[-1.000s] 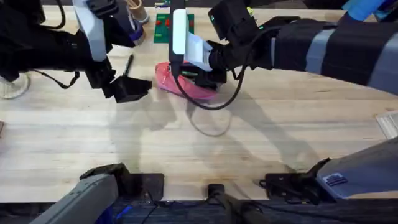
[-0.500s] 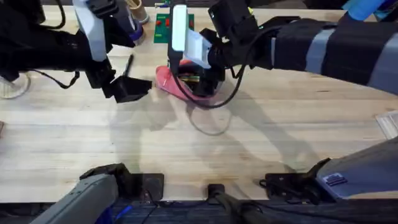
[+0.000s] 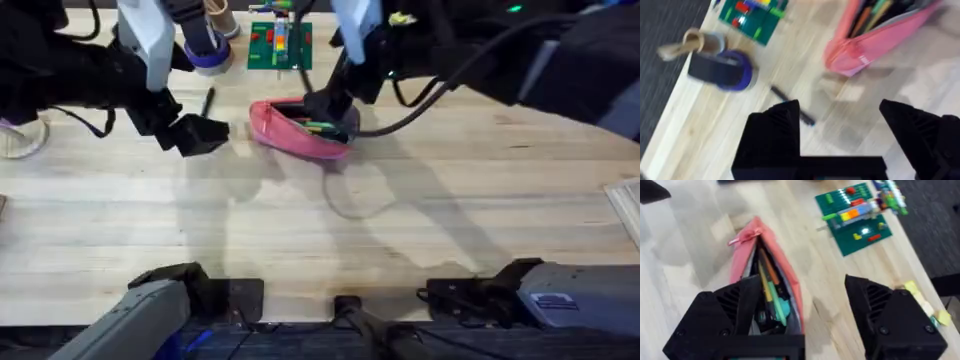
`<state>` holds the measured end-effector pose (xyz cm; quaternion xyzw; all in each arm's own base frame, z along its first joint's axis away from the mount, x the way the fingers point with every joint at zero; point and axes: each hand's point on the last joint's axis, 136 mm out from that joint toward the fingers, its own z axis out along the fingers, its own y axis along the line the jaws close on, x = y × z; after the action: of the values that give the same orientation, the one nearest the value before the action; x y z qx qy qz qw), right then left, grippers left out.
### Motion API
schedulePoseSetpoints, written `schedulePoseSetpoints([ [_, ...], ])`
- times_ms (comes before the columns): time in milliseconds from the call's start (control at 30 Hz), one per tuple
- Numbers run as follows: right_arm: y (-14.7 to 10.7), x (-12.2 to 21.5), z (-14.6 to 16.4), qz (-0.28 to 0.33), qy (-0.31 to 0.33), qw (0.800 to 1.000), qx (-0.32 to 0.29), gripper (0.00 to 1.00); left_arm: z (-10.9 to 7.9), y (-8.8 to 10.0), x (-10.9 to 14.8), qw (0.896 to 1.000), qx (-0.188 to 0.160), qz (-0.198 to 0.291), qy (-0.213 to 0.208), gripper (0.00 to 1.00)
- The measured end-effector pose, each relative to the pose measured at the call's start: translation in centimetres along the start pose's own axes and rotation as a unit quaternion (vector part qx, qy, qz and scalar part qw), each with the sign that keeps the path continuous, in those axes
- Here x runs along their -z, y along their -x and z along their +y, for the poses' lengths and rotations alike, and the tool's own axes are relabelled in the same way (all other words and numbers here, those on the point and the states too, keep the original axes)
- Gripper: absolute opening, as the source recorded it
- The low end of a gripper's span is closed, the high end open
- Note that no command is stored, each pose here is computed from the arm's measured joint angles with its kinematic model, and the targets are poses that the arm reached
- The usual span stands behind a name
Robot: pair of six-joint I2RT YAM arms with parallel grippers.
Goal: Unzip the bag, pick up the pens from the table one at a time and place them inside, then zip the bag closed.
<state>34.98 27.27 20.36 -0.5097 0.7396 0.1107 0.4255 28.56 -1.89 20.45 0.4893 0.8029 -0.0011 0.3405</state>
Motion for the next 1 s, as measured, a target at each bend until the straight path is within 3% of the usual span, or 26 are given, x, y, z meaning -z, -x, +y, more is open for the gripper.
schedulePoseSetpoints([
  [167, 0.5, 1.5, -1.2, -0.012, -0.017, 0.999, -0.033, 0.997, 2.0, -1.4, 0.2, 0.996, 0.053, 0.042, 0.050, 0.993],
  [367, 1.3, 3.2, -2.1, -0.030, -0.033, 0.995, -0.086, 0.997, 4.2, -2.7, 0.4, 0.984, 0.125, 0.075, 0.106, 0.993],
  [567, 1.1, 4.6, -1.9, -0.027, -0.033, 0.993, -0.111, 0.996, 4.3, -4.3, -1.5, 0.977, 0.165, 0.103, 0.089, 0.993],
  [1000, 1.2, 5.3, -2.0, -0.029, -0.037, 0.992, -0.118, 0.997, 6.7, -6.0, -5.2, 0.968, 0.198, 0.120, 0.096, 0.993],
])
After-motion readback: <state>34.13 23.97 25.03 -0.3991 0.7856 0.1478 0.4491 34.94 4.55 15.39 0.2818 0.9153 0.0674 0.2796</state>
